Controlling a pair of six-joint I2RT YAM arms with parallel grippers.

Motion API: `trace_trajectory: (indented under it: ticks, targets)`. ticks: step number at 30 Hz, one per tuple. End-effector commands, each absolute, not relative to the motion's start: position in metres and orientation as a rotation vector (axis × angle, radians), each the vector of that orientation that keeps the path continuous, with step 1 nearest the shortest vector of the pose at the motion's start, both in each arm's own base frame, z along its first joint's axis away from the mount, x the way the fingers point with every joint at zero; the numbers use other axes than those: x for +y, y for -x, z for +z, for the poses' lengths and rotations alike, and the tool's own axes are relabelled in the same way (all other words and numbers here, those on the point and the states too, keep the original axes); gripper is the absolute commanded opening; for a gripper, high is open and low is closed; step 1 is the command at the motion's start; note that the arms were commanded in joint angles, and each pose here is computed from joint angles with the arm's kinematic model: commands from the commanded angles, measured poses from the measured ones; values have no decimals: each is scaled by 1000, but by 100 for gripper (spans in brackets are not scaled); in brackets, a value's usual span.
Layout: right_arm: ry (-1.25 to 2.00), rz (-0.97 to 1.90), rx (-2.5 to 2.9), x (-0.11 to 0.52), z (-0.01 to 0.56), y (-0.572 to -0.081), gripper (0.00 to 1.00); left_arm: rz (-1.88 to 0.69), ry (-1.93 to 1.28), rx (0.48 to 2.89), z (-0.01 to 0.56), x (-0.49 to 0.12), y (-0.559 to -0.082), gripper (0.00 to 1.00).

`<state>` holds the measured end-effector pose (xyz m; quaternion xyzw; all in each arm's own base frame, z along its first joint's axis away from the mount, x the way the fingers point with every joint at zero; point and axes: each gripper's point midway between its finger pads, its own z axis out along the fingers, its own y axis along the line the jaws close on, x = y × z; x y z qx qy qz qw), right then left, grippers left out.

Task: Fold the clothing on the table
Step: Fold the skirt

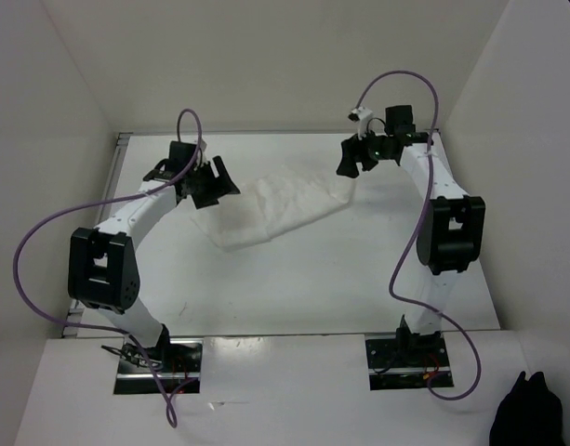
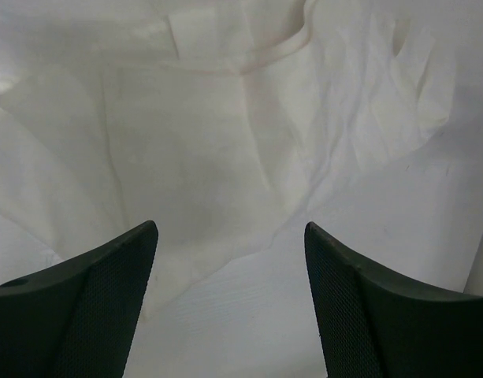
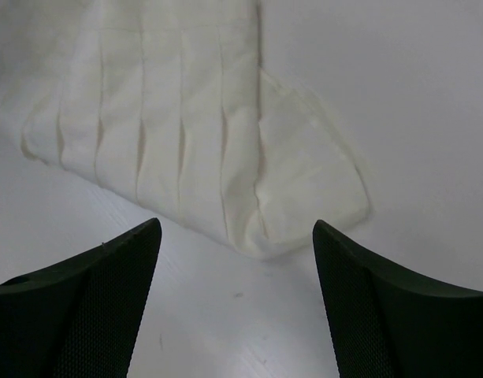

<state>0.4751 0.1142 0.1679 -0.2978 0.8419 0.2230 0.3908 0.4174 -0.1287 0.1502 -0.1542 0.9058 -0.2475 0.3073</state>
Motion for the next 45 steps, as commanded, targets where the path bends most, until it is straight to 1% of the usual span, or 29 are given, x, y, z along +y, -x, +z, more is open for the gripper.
trace_trajectory:
  ticks: [1, 2, 3, 4, 5, 6, 7, 9, 12, 13, 15, 16, 17, 18, 20, 21, 22, 28, 33, 35, 37, 41, 42, 43, 45]
  targets:
    - [1029, 715, 1955, 159, 184, -483, 82, -551, 427, 2486, 114, -125, -399, 80]
    - [1039, 752, 1957, 163, 181, -487, 82, -540, 436, 2480, 113, -128, -397, 80]
    - [1050, 852, 1994, 176, 154, -491, 82, -522, 468, 2473, 113, -124, -395, 80]
    - [1079, 852, 1933, 189, 174, -506, 82, -510, 503, 2467, 113, -126, -393, 80]
    - [1079, 914, 1985, 195, 167, -501, 82, -487, 528, 2459, 109, -123, -393, 80]
    - [1084, 976, 2047, 202, 131, -507, 82, -477, 533, 2424, 117, -123, -397, 80]
    - [1123, 946, 1975, 217, 155, -518, 82, -484, 558, 2423, 116, -124, -394, 80]
    - [1158, 909, 2013, 228, 132, -523, 81, -483, 576, 2404, 115, -123, -400, 80]
    - [1197, 869, 1989, 250, 131, -531, 79, -438, 587, 2443, 99, -122, -398, 80]
    - [1191, 855, 1992, 257, 124, -537, 79, -447, 595, 2430, 103, -123, -402, 80]
    - [1148, 839, 2021, 257, 112, -547, 79, -410, 609, 2440, 95, -119, -403, 80]
    - [1137, 843, 2027, 258, 109, -549, 79, -420, 604, 2418, 100, -121, -408, 80]
    - [1127, 832, 2027, 258, 106, -553, 78, -416, 606, 2427, 96, -121, -408, 80]
    - [1120, 826, 2012, 259, 109, -557, 78, -423, 616, 2419, 96, -122, -412, 80]
    - [1095, 833, 2046, 259, 91, -560, 77, -430, 615, 2438, 87, -125, -416, 79]
    - [1088, 827, 2029, 260, 96, -563, 77, -430, 615, 2437, 87, -126, -419, 79]
    - [1062, 834, 2064, 260, 84, -564, 76, -424, 609, 2460, 78, -129, -418, 77]
    - [1009, 853, 2101, 256, 74, -566, 74, -427, 607, 2453, 77, -134, -436, 76]
    - [1013, 897, 2113, 259, 64, -561, 71, -419, 598, 2465, 72, -134, -438, 76]
    - [1019, 896, 2138, 262, 51, -559, 70, -419, 598, 2465, 72, -134, -438, 76]
    - [1018, 881, 2126, 267, 49, -562, 67, -419, 598, 2465, 72, -134, -438, 76]
    - [997, 865, 2147, 279, 38, -563, 66, -402, 604, 2470, 67, -132, -438, 76]
    - [984, 846, 2119, 280, 47, -570, 64, -397, 607, 2479, 66, -131, -436, 76]
    - [968, 839, 2124, 280, 43, -572, 63, -397, 607, 2479, 66, -131, -436, 76]
    - [939, 831, 2118, 281, 44, -578, 63, -382, 612, 2484, 62, -130, -437, 76]
